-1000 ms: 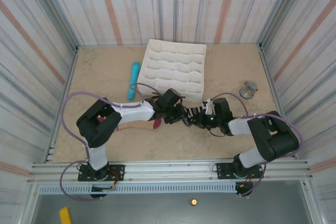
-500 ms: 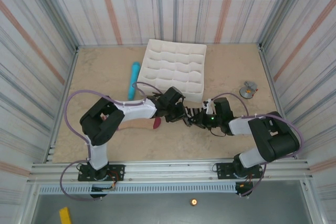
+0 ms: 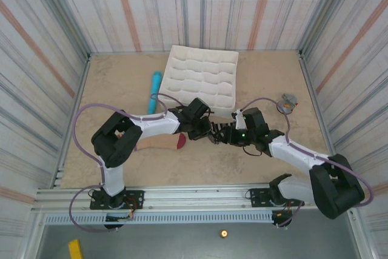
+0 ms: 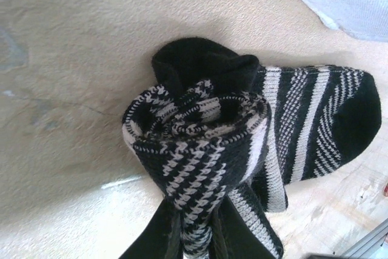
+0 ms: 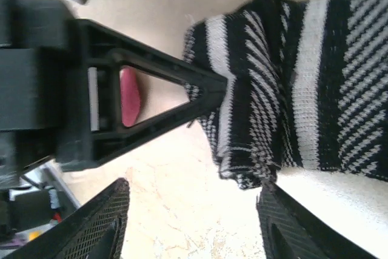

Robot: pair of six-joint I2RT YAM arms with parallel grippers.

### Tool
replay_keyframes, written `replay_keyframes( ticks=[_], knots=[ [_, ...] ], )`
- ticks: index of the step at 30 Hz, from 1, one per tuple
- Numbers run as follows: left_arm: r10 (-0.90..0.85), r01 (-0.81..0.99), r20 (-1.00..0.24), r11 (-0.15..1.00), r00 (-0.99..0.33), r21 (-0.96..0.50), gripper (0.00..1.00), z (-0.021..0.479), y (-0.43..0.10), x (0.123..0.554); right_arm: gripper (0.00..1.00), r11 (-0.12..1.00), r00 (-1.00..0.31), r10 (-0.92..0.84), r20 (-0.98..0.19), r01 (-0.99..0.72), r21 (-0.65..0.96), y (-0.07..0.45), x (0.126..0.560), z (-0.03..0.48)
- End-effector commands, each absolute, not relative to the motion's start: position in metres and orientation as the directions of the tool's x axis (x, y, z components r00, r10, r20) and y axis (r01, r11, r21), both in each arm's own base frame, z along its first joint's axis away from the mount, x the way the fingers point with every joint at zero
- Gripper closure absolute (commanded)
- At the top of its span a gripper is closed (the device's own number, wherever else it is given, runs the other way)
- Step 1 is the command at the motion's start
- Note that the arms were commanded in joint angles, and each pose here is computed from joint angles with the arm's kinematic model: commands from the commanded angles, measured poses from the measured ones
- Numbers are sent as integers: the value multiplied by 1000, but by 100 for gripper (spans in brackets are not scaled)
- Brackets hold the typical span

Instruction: Roll the socks

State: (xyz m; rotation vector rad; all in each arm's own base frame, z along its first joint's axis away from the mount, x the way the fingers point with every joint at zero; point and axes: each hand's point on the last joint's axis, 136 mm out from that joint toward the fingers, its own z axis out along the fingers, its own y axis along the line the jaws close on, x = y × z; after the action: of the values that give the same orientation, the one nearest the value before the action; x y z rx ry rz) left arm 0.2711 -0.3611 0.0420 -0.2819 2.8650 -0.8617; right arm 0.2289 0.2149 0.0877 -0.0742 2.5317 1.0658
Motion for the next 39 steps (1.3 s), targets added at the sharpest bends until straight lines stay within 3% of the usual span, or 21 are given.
replay_keyframes(
  ticks=[1,11,22,31,39],
  knots=[
    [-245,-199,-46,871,-968,-449,100,29,-328,256,39,815,-881,4,-473,-271,513,204,222,87],
    [-287,-267,20,863,-958,-430,100,30,-312,231,38,867,-632,-308,-711,-494,64,221,206,90],
    [-288,-282,53,858,-956,-429,100,35,-306,224,40,775,-354,-539,-764,-564,-285,258,192,80],
    [-279,-288,85,853,-956,-434,100,31,-308,219,41,743,-289,-622,-728,-512,-432,273,200,56],
    [-276,-292,101,850,-956,-439,100,28,-309,217,46,750,-293,-619,-728,-496,-438,278,204,49]
  ],
)
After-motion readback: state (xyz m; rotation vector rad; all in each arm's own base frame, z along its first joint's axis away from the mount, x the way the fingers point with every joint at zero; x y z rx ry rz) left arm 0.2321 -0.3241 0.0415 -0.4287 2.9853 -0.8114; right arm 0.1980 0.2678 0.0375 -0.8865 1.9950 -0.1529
